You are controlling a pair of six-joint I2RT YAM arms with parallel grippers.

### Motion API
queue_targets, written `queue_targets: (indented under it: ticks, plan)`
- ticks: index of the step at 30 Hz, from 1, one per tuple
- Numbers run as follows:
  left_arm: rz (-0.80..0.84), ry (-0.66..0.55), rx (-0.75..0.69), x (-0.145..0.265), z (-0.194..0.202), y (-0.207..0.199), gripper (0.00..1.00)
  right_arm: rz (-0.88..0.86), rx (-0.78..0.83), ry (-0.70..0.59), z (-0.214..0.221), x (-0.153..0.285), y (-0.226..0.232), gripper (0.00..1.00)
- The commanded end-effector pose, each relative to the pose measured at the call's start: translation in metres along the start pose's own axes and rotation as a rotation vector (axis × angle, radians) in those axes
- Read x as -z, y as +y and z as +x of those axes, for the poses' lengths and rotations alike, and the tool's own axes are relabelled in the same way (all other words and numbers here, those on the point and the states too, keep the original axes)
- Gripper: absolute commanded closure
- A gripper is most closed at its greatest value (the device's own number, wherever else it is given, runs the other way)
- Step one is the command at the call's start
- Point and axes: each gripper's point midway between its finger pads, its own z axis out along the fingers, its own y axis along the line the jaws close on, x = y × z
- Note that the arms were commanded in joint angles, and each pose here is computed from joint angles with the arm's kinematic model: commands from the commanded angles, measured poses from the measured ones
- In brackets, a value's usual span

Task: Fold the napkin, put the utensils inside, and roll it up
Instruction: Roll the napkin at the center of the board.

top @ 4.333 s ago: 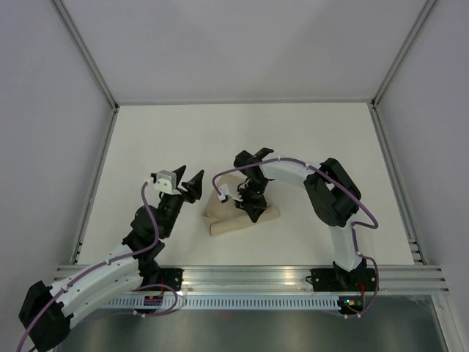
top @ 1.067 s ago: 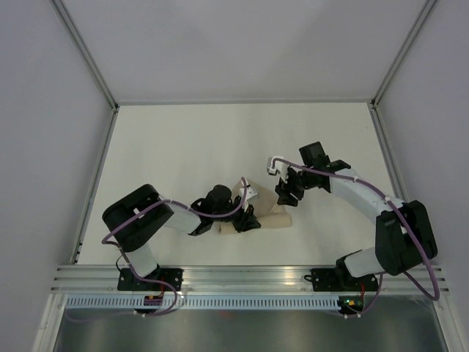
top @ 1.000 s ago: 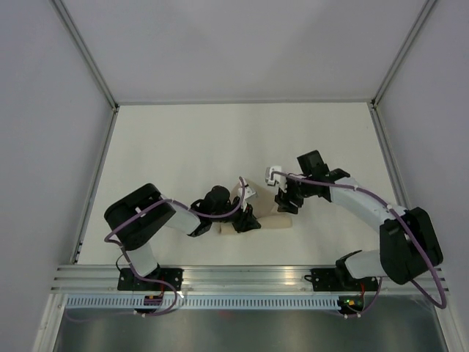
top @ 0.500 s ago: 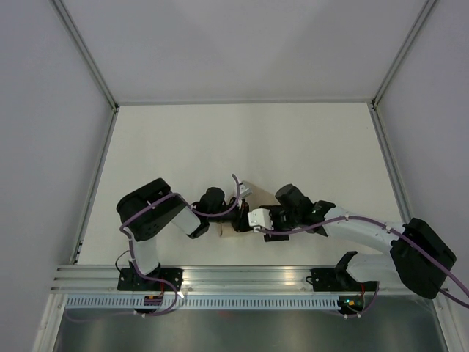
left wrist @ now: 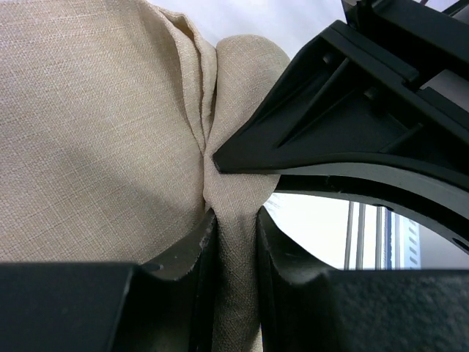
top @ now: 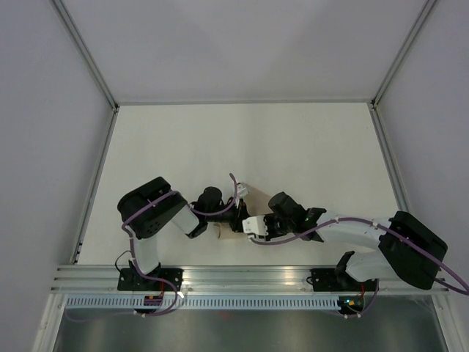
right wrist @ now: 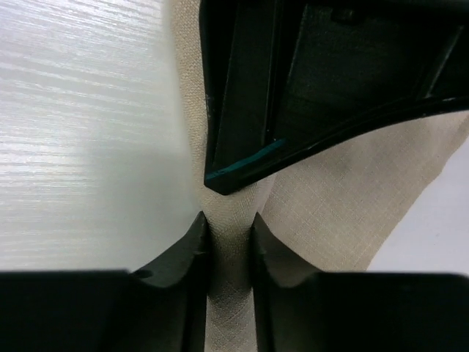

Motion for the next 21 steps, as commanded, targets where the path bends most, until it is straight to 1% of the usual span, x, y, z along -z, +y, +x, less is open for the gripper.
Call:
queue_targets:
  ticks: [1, 2, 3, 6, 7, 8, 9, 11, 12, 13, 14, 15, 16, 17, 18, 19, 20, 21]
  plan:
    - [0.018, 0.081, 0.083, 0.008, 0.026, -0.004, 0.88, 0.012, 0.005, 0.082, 0.020, -0.005, 0.003, 0.78]
    - [0.024, 0.060, 0.064, 0.008, 0.017, -0.007, 0.77, 0.012, 0.004, 0.092, 0.022, -0.006, 0.003, 0.82]
    - [0.005, 0.040, 0.056, 0.008, 0.011, -0.005, 0.70, 0.005, 0.004, 0.104, 0.024, -0.006, 0.004, 0.89]
    - [-0.019, -0.018, 0.021, 0.011, -0.015, -0.007, 0.55, -0.007, -0.014, 0.164, 0.036, -0.007, 0.007, 0.99]
    - [-0.067, -0.051, 0.003, 0.013, -0.026, 0.000, 0.52, -0.012, -0.021, 0.200, 0.043, -0.005, 0.009, 1.00]
    - [-0.073, -0.098, -0.036, 0.016, -0.045, -0.005, 0.51, -0.024, -0.025, 0.222, 0.047, -0.004, 0.012, 0.99]
    - [-0.136, -0.121, -0.035, 0.019, -0.053, 0.004, 0.51, -0.035, -0.033, 0.245, 0.053, -0.002, 0.016, 0.99]
    - [-0.207, -0.171, -0.079, 0.027, -0.074, 0.011, 0.49, -0.035, -0.053, 0.283, 0.062, 0.001, 0.021, 1.00]
    - [-0.282, -0.226, -0.109, 0.036, -0.095, 0.017, 0.48, -0.045, -0.062, 0.303, 0.066, 0.003, 0.024, 1.00]
    - [-0.327, -0.247, -0.121, 0.042, -0.104, 0.021, 0.47, -0.047, -0.081, 0.314, 0.068, 0.005, 0.027, 0.99]
    - [-0.354, -0.294, -0.154, 0.049, -0.126, 0.018, 0.47, -0.054, -0.091, 0.324, 0.070, 0.006, 0.030, 1.00]
    - [-0.458, -0.287, -0.147, 0.060, -0.128, 0.034, 0.47, -0.070, -0.107, 0.342, 0.075, 0.009, 0.035, 1.00]
    - [-0.509, -0.289, -0.149, 0.065, -0.134, 0.039, 0.47, -0.079, -0.119, 0.353, 0.076, 0.011, 0.037, 1.00]
    - [-0.547, -0.317, -0.166, 0.069, -0.155, 0.039, 0.48, -0.085, -0.137, 0.362, 0.076, 0.012, 0.039, 1.00]
    - [-0.627, -0.333, -0.172, 0.080, -0.165, 0.046, 0.49, -0.110, -0.150, 0.381, 0.079, 0.015, 0.044, 1.00]
    - [-0.683, -0.316, -0.156, 0.087, -0.165, 0.053, 0.50, -0.118, -0.159, 0.376, 0.074, 0.016, 0.043, 1.00]
    - [-0.768, -0.355, -0.149, 0.100, -0.178, 0.060, 0.49, -0.153, -0.177, 0.370, 0.071, 0.015, 0.048, 0.99]
    - [-0.806, -0.387, -0.131, 0.111, -0.188, 0.061, 0.49, -0.206, -0.190, 0.390, 0.072, 0.019, 0.056, 0.99]
